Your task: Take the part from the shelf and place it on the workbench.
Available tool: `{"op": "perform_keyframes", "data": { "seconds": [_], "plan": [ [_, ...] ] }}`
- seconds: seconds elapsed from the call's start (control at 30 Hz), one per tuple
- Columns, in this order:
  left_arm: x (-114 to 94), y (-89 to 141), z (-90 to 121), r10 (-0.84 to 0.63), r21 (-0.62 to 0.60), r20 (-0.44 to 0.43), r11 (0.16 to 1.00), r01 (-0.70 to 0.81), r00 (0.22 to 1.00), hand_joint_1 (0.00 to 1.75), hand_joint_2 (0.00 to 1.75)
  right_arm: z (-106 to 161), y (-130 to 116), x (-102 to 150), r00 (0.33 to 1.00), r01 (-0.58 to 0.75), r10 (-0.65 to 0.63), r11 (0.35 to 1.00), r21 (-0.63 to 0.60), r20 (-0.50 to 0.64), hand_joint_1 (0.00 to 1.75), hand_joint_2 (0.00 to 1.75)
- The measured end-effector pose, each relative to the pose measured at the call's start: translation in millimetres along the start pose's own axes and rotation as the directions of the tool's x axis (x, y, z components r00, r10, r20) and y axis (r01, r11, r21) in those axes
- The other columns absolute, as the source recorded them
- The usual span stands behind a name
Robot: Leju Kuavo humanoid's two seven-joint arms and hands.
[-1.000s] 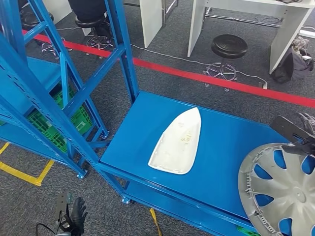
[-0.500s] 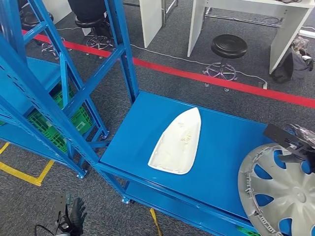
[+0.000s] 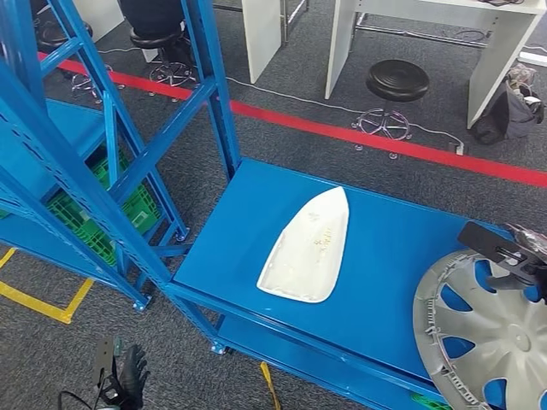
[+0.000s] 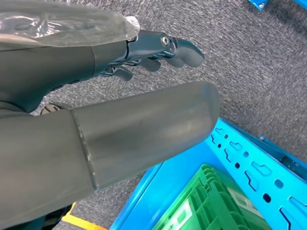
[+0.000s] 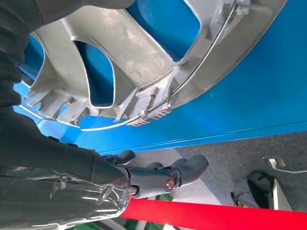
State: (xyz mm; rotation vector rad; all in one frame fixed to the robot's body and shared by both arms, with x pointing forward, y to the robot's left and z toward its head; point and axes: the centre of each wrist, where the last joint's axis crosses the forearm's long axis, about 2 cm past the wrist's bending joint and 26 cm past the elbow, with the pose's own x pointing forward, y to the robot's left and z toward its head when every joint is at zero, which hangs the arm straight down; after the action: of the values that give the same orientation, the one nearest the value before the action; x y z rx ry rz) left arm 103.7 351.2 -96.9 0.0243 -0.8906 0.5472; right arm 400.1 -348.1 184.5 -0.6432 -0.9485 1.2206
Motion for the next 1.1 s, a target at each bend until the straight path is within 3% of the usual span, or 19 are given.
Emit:
{"op": "perform_keyframes", "data": {
  "seconds": [0.3,1.1],
  "plan": [
    [0,0,0,-0.002,-0.001,-0.001,1.0,0.002,1.0,0.0,0.0,-2,1,-7,0.999,-0.029,0.029,1.0,-0.007,-0.03,0.0,1.75],
    [0,1,0,-0.015,0.007,-0.002,1.0,0.015,1.0,0.0,0.0,-8,5,-57,0.979,-0.005,0.0,1.0,-0.025,-0.205,0.0,1.75]
  ]
}}
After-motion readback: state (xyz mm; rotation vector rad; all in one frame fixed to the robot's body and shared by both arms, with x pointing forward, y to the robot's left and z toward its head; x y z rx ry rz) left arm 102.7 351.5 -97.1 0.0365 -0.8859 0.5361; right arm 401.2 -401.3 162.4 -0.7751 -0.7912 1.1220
